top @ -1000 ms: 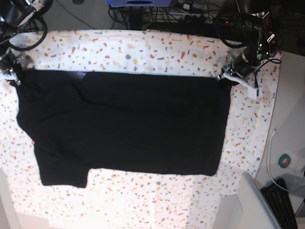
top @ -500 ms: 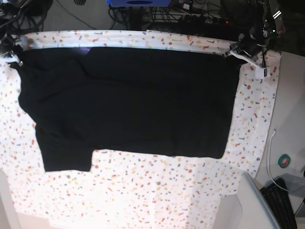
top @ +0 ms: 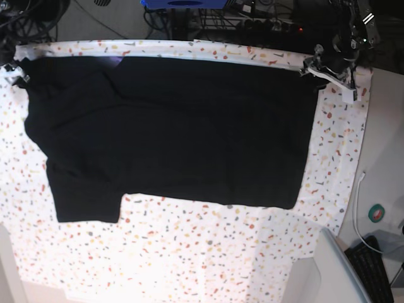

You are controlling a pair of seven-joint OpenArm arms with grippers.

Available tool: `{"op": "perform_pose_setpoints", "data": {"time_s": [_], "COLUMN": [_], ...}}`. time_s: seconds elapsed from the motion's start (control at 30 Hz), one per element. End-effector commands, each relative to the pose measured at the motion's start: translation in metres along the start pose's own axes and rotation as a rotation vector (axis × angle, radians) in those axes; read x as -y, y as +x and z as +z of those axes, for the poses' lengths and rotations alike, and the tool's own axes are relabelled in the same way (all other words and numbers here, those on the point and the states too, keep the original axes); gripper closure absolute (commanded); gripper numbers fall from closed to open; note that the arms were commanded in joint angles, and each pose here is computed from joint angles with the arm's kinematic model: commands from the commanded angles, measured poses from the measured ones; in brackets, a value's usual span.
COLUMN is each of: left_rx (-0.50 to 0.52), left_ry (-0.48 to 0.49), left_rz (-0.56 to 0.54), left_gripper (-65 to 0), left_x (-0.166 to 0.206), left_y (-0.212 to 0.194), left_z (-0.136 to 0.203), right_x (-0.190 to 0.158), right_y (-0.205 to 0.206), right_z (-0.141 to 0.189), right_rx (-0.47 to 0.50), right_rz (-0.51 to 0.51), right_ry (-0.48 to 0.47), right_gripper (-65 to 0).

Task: Layout the t-shirt on the table in an organized manner, then fold the t-shirt properly
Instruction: 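Grasp the folded collar edge corners with both grippers and pull taut, then grasp the shirt's side edge with the right gripper and straighten it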

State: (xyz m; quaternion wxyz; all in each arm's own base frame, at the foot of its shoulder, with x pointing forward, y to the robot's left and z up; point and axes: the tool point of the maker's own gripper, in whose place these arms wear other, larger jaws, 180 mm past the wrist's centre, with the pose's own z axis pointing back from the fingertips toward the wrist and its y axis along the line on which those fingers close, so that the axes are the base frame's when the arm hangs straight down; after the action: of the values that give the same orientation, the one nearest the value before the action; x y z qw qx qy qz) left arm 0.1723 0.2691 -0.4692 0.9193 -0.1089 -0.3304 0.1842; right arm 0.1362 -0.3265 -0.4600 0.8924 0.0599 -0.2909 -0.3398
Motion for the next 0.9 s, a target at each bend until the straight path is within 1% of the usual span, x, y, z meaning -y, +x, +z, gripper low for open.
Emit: {"op": "perform_pose_setpoints", "data": {"time_s": [0.0, 0.03, 0.07, 0.13, 0.2, 0.23, 0.33, 0.37, 0.4, 0.47, 0.5, 0.63, 0.67, 0.73, 0.77, 0.87], "left_rx": [0.064, 0.075, 0.091, 0.135, 0.181, 0.206, 0.254, 0.25, 0.228, 0.175, 0.16, 0.059, 0.043, 0.006, -0.01, -0.039], "left_ry": [0.023, 0.043, 0.056, 0.088, 0.116, 0.129, 0.137, 0.123, 0.104, 0.052, 0.013, -0.133, -0.154, -0.168, -0.163, -0.177], "left_rz": [-0.009, -0.002, 0.003, 0.001, -0.002, -0.005, -0.035, -0.058, -0.08, -0.117, -0.135, -0.175, -0.174, -0.152, -0.138, -0.142], "left_gripper": [-29.8, -34.6, -37.5, -40.6, -40.5, -40.5, -39.3, -35.2, -27.5, -3.1, 0.0, 0.0, 0.0, 0.0, 0.0, 0.0], "left_x": [-0.01, -0.018, -0.023, -0.034, -0.042, -0.046, -0.044, -0.036, -0.026, -0.003, 0.013, 0.067, 0.078, 0.095, 0.099, 0.109], "left_y": [0.02, 0.022, 0.027, 0.04, 0.054, 0.063, 0.082, 0.086, 0.085, 0.079, 0.076, 0.048, 0.045, 0.036, 0.031, 0.024], "left_z": [0.009, 0.016, 0.02, 0.032, 0.042, 0.047, 0.057, 0.057, 0.055, 0.046, 0.038, 0.003, -0.006, -0.02, -0.025, -0.033], "right_x": [0.007, 0.007, 0.004, 0.001, -0.017, -0.029, -0.074, -0.087, -0.097, -0.119, -0.126, -0.151, -0.156, -0.16, -0.161, -0.164], "right_y": [0.021, 0.027, 0.032, 0.045, 0.07, 0.088, 0.124, 0.135, 0.143, 0.159, 0.166, 0.165, 0.162, 0.153, 0.15, 0.142], "right_z": [0.013, 0.02, 0.024, 0.03, 0.024, 0.019, -0.012, -0.025, -0.036, -0.057, -0.066, -0.101, -0.108, -0.121, -0.125, -0.13], "right_rx": [0.078, 0.106, 0.126, 0.158, 0.184, 0.196, 0.17, 0.152, 0.131, 0.103, 0.097, 0.041, 0.023, -0.013, -0.019, -0.033], "right_rz": [0.007, 0.006, 0.015, 0.046, 0.108, 0.162, 0.266, 0.285, 0.295, 0.295, 0.3, 0.344, 0.358, 0.376, 0.375, 0.385], "right_ry": [-0.022, -0.03, -0.033, -0.037, 0.001, 0.027, 0.127, 0.157, 0.178, 0.223, 0.235, 0.268, 0.27, 0.267, 0.267, 0.27], "right_gripper": [-31.2, -31.4, -31.5, -31.8, -32.0, -32.0, -31.7, -31.4, -31.4, -31.4, -31.4, -31.4, -31.4, -31.4, -31.4, -31.4]}}
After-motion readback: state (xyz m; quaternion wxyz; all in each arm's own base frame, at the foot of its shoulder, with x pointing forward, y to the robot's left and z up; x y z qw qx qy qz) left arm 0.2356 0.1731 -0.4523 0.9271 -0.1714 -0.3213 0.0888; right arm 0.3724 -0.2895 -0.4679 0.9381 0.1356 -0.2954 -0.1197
